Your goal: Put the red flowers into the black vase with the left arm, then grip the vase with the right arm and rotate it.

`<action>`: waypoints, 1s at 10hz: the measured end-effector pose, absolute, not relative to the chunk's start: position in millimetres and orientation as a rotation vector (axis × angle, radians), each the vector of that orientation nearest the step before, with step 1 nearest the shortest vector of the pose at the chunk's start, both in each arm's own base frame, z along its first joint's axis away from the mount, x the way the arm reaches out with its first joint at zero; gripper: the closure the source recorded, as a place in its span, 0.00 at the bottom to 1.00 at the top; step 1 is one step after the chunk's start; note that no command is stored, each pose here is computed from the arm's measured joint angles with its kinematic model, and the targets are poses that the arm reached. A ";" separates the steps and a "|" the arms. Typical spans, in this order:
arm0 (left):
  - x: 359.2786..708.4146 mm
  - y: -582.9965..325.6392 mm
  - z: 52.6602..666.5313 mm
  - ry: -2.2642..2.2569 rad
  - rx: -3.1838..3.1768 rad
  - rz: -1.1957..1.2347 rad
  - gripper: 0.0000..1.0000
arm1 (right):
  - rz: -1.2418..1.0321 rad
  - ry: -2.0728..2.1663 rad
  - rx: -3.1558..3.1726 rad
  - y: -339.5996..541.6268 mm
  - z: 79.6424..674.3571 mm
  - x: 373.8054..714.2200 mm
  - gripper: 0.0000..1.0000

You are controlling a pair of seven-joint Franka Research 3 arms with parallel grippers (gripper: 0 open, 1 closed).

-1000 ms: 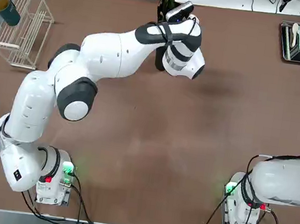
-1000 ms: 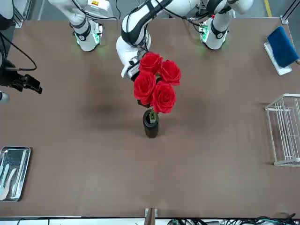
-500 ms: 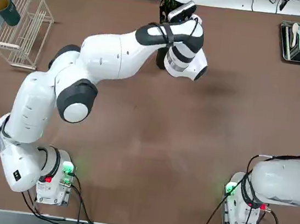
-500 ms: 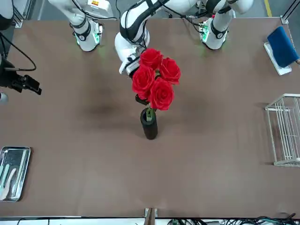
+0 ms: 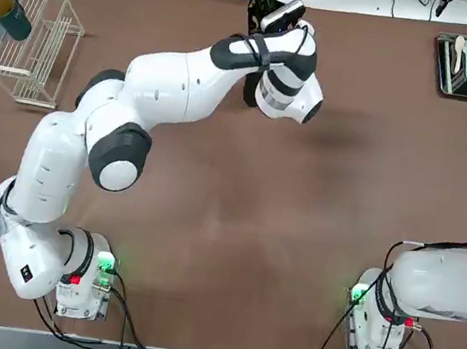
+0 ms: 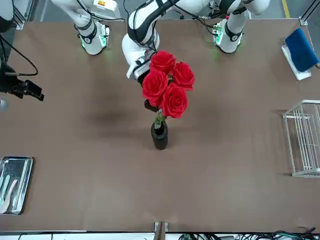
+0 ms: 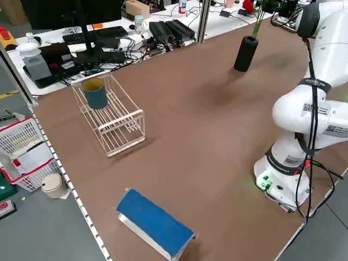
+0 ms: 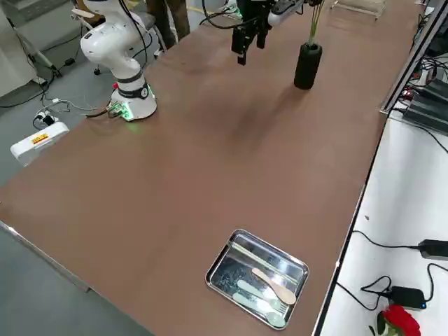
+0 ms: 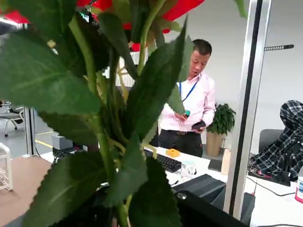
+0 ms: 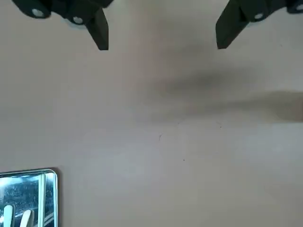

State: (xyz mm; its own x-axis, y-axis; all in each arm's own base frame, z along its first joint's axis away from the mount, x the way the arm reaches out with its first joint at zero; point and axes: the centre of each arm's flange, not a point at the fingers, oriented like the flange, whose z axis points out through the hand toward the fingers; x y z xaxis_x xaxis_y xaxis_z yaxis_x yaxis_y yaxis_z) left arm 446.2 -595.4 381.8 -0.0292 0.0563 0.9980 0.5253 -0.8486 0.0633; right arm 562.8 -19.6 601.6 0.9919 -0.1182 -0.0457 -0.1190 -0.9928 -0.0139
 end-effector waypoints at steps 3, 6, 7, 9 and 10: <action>450.1 -592.5 381.0 -0.614 -1.908 -1.941 0.94 | 0.073 0.185 -3.119 -19.4 601.3 562.6 0.00; 453.1 -590.0 375.6 -0.609 -1.904 -1.934 0.94 | 0.074 0.183 -3.119 -18.6 601.0 562.6 0.00; 455.4 -588.1 371.3 -0.605 -1.900 -1.928 0.94 | 0.074 0.183 -3.119 -18.5 600.9 562.6 0.00; 457.5 -586.9 360.8 -0.598 -1.898 -1.920 0.94 | 0.075 0.183 -3.119 -18.5 600.7 562.6 0.00; 457.7 -587.1 353.4 -0.602 -1.899 -1.921 0.94 | 0.076 0.183 -3.119 -18.5 600.6 562.5 0.00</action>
